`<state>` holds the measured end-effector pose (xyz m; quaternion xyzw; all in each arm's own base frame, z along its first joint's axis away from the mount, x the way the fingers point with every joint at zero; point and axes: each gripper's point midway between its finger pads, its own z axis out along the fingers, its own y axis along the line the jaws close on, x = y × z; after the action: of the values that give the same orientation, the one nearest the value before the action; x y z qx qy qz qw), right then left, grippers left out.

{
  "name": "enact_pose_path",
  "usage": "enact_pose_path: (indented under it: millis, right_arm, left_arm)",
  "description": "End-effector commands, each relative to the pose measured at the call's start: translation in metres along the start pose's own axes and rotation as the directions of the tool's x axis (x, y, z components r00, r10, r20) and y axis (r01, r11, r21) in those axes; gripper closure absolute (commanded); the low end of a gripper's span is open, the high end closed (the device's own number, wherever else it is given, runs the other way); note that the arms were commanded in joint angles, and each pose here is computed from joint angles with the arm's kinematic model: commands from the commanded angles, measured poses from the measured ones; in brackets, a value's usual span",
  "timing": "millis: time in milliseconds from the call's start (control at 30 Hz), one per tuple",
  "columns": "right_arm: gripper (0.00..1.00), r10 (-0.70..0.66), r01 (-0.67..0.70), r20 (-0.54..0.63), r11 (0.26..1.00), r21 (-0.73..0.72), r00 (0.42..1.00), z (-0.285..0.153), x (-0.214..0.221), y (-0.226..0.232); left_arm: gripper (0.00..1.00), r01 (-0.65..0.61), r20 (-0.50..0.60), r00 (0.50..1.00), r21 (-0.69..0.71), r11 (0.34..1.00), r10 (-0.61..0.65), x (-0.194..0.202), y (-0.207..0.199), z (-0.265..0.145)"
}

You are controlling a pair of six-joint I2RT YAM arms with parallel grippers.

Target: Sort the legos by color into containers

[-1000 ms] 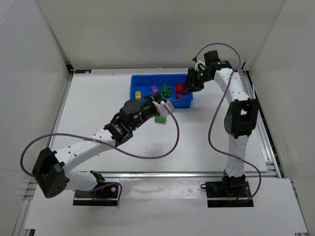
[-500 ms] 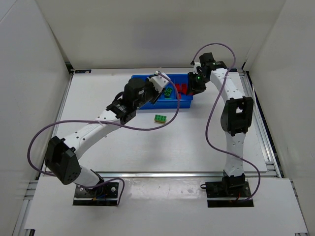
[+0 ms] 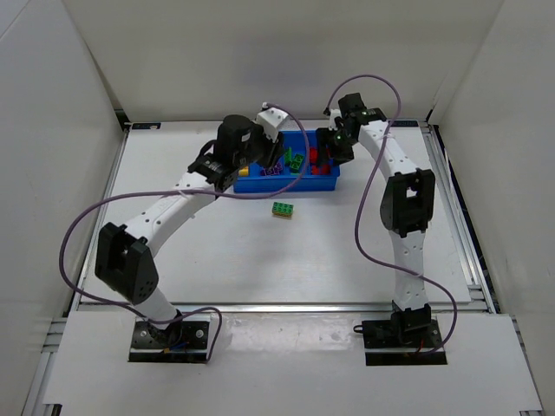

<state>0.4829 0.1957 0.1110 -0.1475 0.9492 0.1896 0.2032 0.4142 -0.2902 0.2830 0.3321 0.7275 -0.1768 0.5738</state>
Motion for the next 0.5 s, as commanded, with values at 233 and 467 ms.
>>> enact_pose_path:
  millis: [233, 467]
  right_arm:
    - [0.25, -0.056, 0.062, 0.180, 0.998, -0.028, 0.982, -0.071, -0.026, 0.024]
    - [0.25, -0.081, 0.094, 0.264, 0.995, -0.035, 0.961, -0.122, -0.010, 0.028]
  left_arm:
    - [0.90, 0.220, -0.060, 0.975, 0.157, 0.963, -0.213, -0.001, 0.016, 0.045]
    - [0.89, 0.338, -0.159, 0.937, 0.197, 0.920, -0.310, 0.024, 0.016, 0.093]
